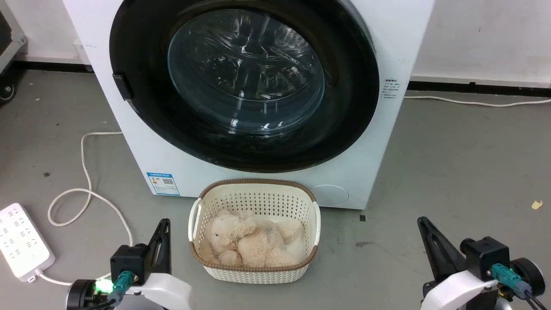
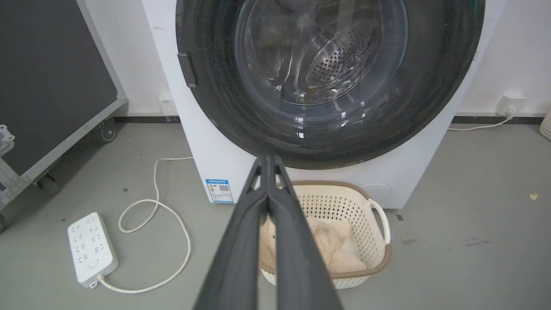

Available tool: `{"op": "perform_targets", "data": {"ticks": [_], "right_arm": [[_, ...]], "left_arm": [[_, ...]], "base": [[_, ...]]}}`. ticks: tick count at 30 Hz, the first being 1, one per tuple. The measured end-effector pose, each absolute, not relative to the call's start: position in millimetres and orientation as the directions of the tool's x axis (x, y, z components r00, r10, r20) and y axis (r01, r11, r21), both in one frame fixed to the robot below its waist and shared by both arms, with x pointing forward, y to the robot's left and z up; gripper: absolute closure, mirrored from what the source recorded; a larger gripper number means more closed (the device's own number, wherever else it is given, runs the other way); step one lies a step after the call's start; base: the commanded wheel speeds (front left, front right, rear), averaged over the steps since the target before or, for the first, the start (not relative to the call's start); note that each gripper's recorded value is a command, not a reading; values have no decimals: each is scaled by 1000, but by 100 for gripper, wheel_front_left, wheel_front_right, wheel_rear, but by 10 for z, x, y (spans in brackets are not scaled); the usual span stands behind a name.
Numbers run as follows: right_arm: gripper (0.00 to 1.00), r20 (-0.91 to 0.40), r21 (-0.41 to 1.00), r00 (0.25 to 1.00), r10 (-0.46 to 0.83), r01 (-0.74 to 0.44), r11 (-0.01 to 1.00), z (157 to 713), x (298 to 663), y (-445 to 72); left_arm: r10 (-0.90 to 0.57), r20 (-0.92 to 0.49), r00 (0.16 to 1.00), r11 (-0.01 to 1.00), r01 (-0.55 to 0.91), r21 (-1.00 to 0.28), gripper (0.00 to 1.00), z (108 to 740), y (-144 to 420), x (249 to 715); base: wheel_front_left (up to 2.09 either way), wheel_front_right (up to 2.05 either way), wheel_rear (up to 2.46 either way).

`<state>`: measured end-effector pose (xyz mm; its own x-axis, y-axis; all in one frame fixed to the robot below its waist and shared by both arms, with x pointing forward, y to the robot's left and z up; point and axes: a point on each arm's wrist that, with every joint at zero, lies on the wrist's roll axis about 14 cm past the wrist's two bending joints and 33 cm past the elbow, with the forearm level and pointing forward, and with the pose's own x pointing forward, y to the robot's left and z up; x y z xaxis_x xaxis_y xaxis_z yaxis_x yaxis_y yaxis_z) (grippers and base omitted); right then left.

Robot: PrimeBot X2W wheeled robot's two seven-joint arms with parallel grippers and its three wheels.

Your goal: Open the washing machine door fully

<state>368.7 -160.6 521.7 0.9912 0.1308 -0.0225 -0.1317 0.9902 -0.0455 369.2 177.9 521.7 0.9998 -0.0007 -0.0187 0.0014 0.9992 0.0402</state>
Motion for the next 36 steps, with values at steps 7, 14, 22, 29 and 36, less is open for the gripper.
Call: {"op": "perform_targets", "data": {"ticks": [7, 14, 22, 29, 36], "right_arm": [[100, -22, -46, 991, 131, -131, 990, 5217, 3687, -1607], [100, -22, -46, 991, 131, -131, 990, 5217, 3687, -1607], [100, -22, -46, 991, 131, -132, 990, 5217, 3687, -1606], [100, -22, -46, 991, 131, -132, 990, 5217, 3687, -1606], [100, -22, -46, 991, 131, -132, 990, 5217, 3687, -1605]], "left_arm": [[-1, -19, 1000, 999, 2, 40, 100, 5217, 1778, 3692], [-1, -19, 1000, 999, 2, 40, 100, 5217, 1778, 3692], [0, -19, 1000, 999, 1, 40, 100, 5217, 1780, 3692], [-1, -19, 1000, 999, 1, 40, 100, 5217, 1779, 3692], [0, -19, 1000, 999, 1, 40, 100, 5217, 1780, 3692]], "base": [[0, 0, 0], [0, 0, 0], [0, 0, 0], [0, 0, 0], [0, 0, 0]]}}
